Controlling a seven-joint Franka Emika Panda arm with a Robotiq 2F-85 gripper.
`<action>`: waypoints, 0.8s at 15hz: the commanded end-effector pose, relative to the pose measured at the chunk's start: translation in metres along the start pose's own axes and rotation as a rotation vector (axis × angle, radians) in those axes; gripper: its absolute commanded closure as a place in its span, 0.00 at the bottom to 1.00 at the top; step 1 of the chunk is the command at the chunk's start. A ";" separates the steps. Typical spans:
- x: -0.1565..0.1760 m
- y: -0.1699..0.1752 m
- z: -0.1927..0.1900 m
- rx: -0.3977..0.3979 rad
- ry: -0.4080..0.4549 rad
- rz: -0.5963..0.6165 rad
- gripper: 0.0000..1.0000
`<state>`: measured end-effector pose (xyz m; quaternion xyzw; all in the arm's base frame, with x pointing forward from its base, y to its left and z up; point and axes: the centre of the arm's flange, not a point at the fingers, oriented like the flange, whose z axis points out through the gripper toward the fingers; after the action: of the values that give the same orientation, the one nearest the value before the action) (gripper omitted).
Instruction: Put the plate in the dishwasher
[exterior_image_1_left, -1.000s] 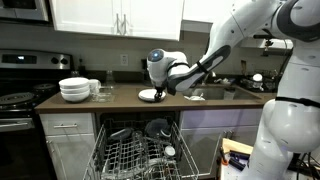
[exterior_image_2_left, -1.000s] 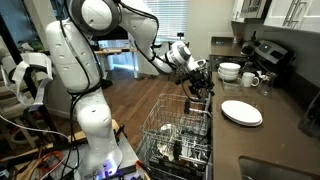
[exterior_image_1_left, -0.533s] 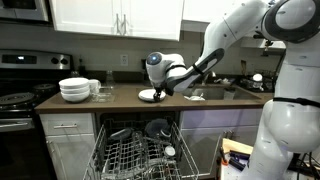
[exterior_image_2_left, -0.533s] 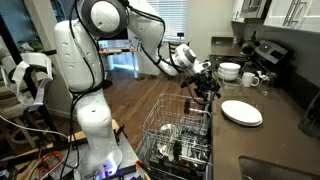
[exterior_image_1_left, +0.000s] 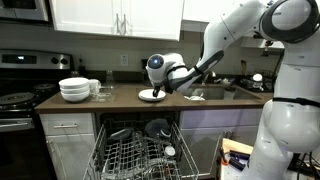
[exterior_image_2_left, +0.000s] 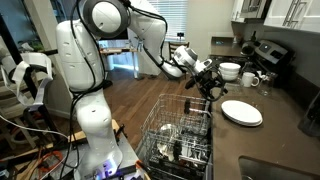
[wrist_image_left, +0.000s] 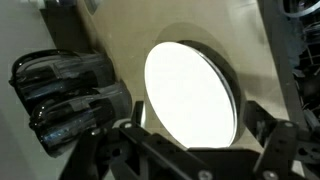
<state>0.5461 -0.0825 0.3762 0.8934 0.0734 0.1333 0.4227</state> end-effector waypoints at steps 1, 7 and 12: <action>0.011 0.003 0.020 -0.022 0.048 -0.001 0.00; 0.027 -0.015 0.039 0.065 0.112 -0.015 0.00; 0.035 -0.030 0.050 0.026 0.141 -0.091 0.00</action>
<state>0.5821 -0.0881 0.3391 0.8944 0.1276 0.1635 0.3963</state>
